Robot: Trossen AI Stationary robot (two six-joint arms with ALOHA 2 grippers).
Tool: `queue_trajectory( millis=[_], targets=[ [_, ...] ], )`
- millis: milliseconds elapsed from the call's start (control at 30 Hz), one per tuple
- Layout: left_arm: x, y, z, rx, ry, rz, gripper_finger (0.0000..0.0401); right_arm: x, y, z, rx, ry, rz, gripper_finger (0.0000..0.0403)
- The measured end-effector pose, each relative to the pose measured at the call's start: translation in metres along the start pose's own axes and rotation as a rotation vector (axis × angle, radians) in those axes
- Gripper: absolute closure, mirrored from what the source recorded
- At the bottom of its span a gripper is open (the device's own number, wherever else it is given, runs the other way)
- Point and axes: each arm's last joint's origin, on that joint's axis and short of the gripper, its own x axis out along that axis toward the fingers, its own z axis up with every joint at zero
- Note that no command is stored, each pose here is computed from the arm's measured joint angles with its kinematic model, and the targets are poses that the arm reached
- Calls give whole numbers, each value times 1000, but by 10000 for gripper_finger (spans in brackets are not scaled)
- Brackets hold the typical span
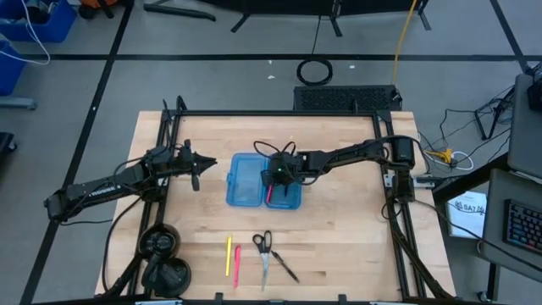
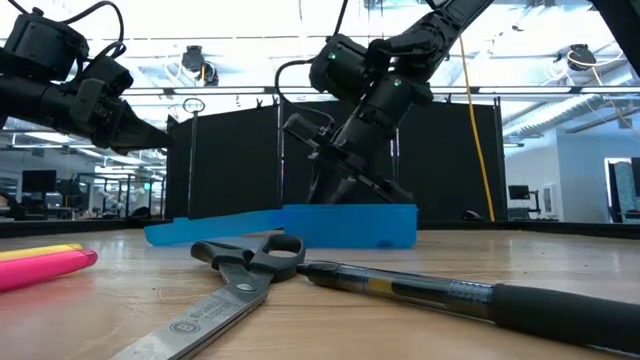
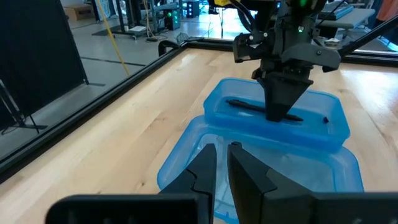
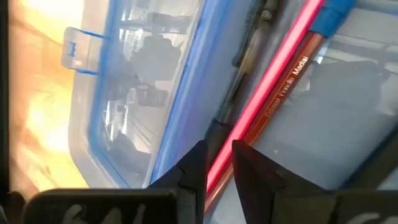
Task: Pick & place school supplies into a supply box
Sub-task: Put the yellow pen into the blue supply box
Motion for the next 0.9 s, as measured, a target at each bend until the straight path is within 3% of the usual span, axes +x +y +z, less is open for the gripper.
queue_trajectory(
  millis=[267,433,533,667,800,900],
  targets=[
    [0,0,-1,-1,6,-1,359,-15,6,2,-73,-10,27,333],
    [0,0,-1,-6,12,-1,359,-49,20,4,-201,-32,107,333],
    [0,0,-1,-7,14,-1,359,-85,34,-1,-413,-77,193,332],
    [0,0,-1,12,10,9,359,-135,43,-28,-733,-259,147,337],
    [0,0,2,7,-22,12,359,-166,28,-62,-976,-427,78,352],
    [0,1,9,-42,-97,12,359,-177,8,-77,-1113,-492,121,367]
  ],
)
